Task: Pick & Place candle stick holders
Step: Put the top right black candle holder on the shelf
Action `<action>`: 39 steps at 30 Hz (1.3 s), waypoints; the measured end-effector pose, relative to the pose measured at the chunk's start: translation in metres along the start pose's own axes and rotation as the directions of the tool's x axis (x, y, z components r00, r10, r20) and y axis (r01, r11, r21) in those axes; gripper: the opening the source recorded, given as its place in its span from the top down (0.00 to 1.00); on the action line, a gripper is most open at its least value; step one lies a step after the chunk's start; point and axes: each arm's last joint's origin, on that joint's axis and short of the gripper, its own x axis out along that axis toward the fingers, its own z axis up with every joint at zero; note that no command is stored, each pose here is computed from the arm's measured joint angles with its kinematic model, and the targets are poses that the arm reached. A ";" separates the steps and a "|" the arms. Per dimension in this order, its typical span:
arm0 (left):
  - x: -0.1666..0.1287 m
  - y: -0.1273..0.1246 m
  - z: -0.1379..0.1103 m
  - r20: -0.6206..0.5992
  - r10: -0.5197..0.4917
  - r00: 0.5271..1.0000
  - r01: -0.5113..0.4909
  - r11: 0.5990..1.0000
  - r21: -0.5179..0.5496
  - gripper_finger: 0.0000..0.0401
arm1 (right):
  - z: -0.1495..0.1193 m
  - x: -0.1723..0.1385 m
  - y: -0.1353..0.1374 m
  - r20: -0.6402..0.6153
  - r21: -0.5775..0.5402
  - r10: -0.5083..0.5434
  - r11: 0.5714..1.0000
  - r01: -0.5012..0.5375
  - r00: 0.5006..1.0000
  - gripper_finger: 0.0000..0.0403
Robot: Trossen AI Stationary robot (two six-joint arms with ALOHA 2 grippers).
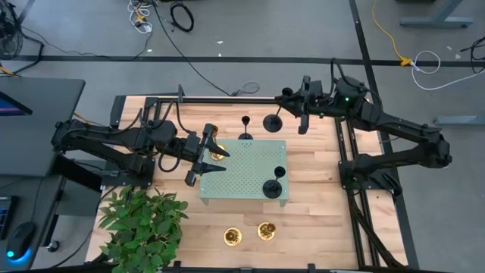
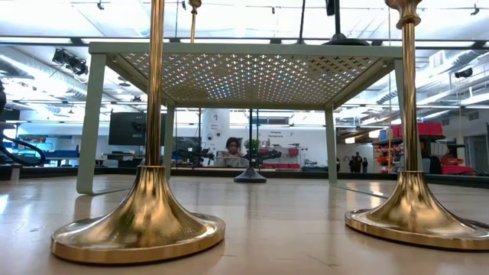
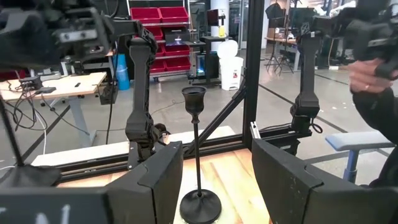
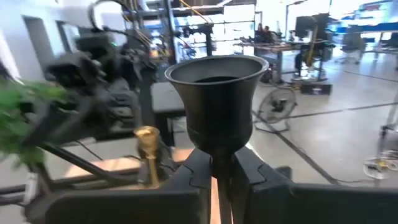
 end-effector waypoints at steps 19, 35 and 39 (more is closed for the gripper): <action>0.000 0.000 0.000 0.000 0.002 1.000 -0.002 1.000 0.000 0.52 | 0.001 0.006 0.058 -0.052 0.059 0.091 0.994 -0.087 0.995 0.96; 0.000 0.000 0.000 0.001 0.002 1.000 -0.002 1.000 -0.007 0.52 | -0.025 0.048 0.089 -0.074 0.064 0.215 0.976 -0.210 0.974 0.96; 0.008 0.001 -0.004 -0.008 0.002 1.000 -0.002 1.000 -0.023 0.52 | -0.028 0.055 0.097 -0.052 0.059 0.249 0.968 -0.246 0.967 0.96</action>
